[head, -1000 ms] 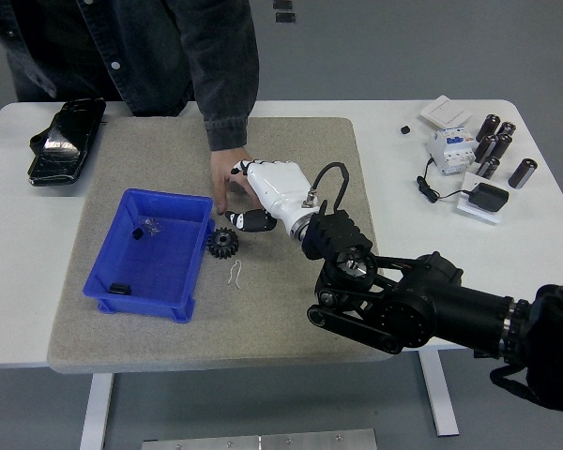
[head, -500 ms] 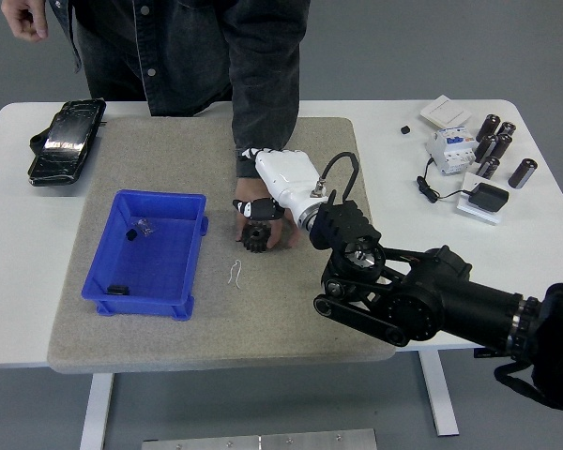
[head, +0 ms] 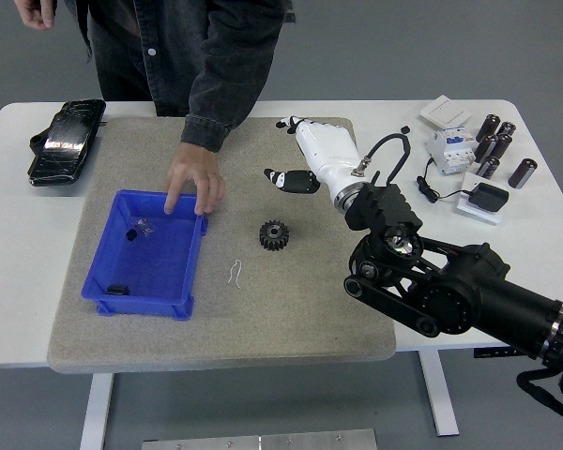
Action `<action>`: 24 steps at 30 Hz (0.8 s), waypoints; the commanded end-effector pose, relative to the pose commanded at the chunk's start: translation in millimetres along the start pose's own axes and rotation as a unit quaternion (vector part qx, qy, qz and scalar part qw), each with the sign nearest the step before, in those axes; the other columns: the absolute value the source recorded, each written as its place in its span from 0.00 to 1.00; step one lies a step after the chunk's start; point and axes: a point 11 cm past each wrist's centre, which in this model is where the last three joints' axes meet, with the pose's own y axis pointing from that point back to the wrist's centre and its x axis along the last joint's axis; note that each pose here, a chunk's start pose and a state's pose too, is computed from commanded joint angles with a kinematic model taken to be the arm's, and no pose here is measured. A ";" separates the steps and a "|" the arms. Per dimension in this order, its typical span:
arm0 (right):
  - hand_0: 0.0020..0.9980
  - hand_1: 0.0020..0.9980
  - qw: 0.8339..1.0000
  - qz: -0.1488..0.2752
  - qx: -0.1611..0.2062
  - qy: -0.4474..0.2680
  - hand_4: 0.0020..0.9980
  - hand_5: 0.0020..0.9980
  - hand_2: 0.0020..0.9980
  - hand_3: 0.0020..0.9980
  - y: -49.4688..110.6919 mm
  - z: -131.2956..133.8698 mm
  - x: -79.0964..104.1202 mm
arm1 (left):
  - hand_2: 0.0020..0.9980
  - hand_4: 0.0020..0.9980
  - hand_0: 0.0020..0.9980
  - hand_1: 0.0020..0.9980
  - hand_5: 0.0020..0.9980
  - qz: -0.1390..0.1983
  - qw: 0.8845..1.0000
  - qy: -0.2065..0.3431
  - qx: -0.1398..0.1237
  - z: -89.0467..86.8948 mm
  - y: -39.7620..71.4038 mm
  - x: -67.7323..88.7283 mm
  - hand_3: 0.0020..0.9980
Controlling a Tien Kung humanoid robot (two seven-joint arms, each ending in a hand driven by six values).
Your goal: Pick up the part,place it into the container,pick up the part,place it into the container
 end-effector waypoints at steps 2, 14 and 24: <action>0.34 0.58 1.000 -0.016 0.001 0.011 0.84 0.39 0.76 0.81 3.5 1.0 -8.2 | 0.72 0.65 0.75 0.72 0.41 0.000 1.000 0.000 0.000 -0.4 -0.1 -0.3 0.64; 0.34 0.54 0.994 -0.093 0.017 0.050 0.86 0.41 0.76 0.81 13.1 -9.5 -50.5 | 0.72 0.66 0.75 0.72 0.41 -0.001 1.000 -0.001 -0.002 1.0 0.3 -0.5 0.64; 0.34 0.55 0.987 -0.139 0.010 0.083 0.87 0.45 0.77 0.81 15.7 -4.5 -73.0 | 0.72 0.66 0.75 0.72 0.41 0.000 1.000 -0.002 -0.003 1.7 0.5 -0.1 0.63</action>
